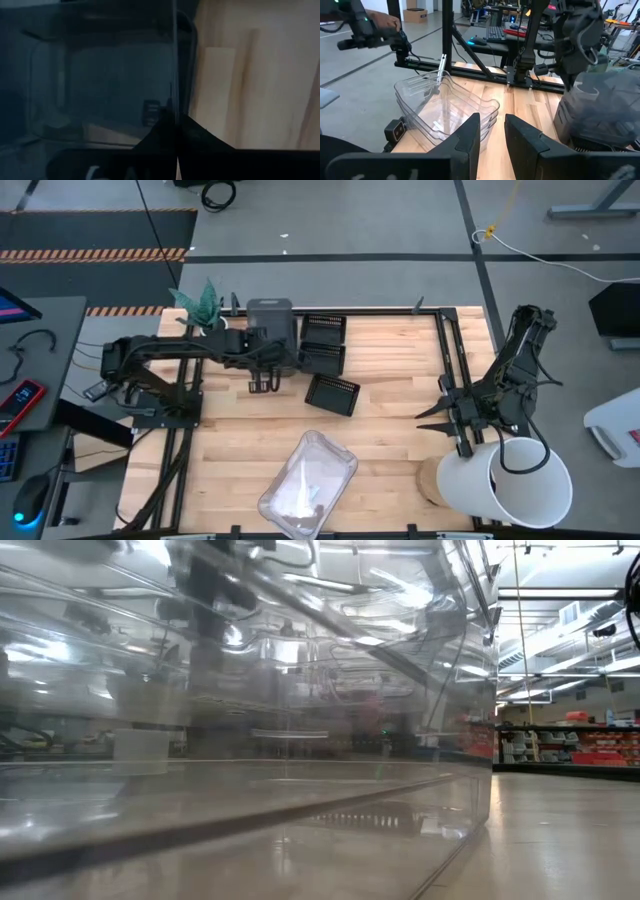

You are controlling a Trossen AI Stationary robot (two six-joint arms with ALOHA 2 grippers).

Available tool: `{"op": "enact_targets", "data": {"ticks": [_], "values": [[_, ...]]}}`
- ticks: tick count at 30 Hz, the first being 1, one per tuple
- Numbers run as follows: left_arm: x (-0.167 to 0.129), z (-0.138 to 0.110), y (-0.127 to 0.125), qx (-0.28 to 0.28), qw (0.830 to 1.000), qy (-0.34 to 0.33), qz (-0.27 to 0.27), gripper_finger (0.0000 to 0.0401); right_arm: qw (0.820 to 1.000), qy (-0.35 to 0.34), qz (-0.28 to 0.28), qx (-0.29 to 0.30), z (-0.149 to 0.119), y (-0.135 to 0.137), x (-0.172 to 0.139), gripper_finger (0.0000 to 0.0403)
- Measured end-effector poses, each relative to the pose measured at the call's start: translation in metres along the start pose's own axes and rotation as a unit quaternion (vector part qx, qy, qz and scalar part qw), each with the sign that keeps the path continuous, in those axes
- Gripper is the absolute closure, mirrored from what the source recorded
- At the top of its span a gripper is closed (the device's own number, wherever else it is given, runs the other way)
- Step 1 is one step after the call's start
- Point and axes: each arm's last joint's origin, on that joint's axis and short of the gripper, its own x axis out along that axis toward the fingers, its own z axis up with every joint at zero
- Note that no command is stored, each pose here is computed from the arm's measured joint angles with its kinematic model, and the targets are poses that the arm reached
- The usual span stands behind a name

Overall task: Stack baskets by color
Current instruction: Stack the right black bin on top of the left black bin

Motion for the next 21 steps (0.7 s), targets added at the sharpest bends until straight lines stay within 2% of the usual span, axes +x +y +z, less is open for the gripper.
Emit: {"op": "enact_targets", "data": {"ticks": [3,7,13,16,21], "values": [[0.012,-0.003,0.0,0.018,1.0,0.0,-0.015,0.0398,1.0,0.0,-0.001,0.0,0.0,0.0,0.0,0.0308],[0.022,-0.005,0.001,0.007,0.999,-0.008,-0.031,0.0398,1.0,0.0,-0.001,0.001,0.0,0.0,0.0,0.0308],[0.028,-0.007,-0.004,-0.018,0.996,-0.014,-0.085,0.0396,1.0,0.0,-0.001,0.0,0.0,0.0,0.0,0.0308],[0.029,-0.008,-0.007,-0.037,0.992,-0.014,-0.118,0.0386,1.0,0.0,-0.001,0.0,0.0,0.0,0.0,0.0308],[0.029,-0.008,-0.007,-0.073,0.99,-0.009,-0.122,0.0355,1.0,0.0,-0.001,0.0,0.0,0.0,0.0,0.0308]]}}
